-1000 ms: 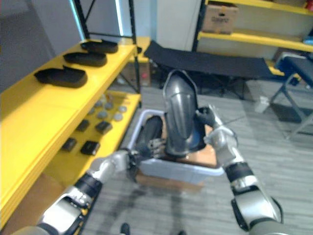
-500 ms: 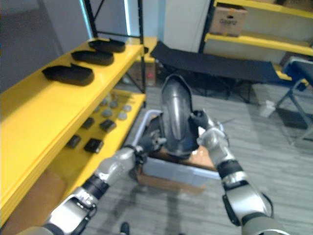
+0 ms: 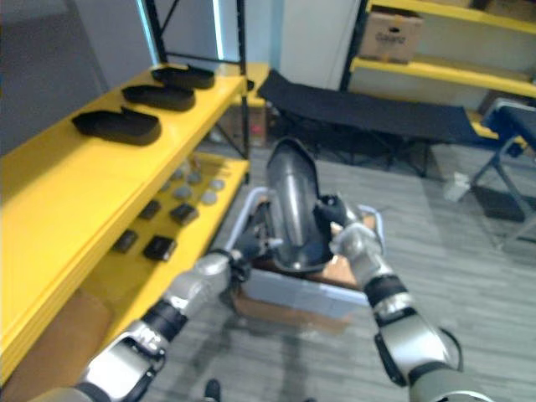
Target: Walk over and take plastic housings, then place them on the shelf
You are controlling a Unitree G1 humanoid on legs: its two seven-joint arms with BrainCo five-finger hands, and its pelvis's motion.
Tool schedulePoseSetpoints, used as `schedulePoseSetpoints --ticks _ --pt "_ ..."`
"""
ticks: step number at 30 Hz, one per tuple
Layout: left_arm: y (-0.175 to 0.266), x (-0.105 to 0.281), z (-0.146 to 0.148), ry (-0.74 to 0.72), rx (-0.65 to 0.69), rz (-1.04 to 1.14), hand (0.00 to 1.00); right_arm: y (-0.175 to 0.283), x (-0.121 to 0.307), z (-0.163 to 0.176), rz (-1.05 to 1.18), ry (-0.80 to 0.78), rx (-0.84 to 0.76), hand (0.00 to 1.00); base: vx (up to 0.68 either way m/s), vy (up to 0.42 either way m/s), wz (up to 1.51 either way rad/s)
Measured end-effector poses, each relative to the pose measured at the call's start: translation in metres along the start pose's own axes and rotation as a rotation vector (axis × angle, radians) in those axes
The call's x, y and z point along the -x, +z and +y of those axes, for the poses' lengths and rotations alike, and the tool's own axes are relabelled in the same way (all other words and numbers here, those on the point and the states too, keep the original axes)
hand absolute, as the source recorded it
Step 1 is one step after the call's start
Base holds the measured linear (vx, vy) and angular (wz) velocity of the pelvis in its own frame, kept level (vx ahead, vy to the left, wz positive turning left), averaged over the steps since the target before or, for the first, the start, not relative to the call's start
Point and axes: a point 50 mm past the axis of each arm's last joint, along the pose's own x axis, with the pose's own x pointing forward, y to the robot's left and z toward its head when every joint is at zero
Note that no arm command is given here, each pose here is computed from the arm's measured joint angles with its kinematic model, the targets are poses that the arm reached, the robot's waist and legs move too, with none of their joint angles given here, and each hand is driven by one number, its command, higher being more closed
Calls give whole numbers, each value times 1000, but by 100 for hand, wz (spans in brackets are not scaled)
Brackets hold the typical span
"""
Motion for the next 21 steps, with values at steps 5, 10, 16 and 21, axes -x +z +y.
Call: schedulePoseSetpoints --ticks 5,10,16,21 --pt "-5 -2 -1 26 8 19 0 8 0 8 -41 20 -9 100 0 0 0" --pt "-10 -2 4 61 12 36 0 13 1 13 -66 32 -5 100 0 0 0" --pt "-13 -2 7 92 14 42 100 17 1 18 -75 36 -10 100 0 0 0" --pt "-15 -3 9 138 19 36 100 20 4 25 -86 9 -18 100 2 0 3"
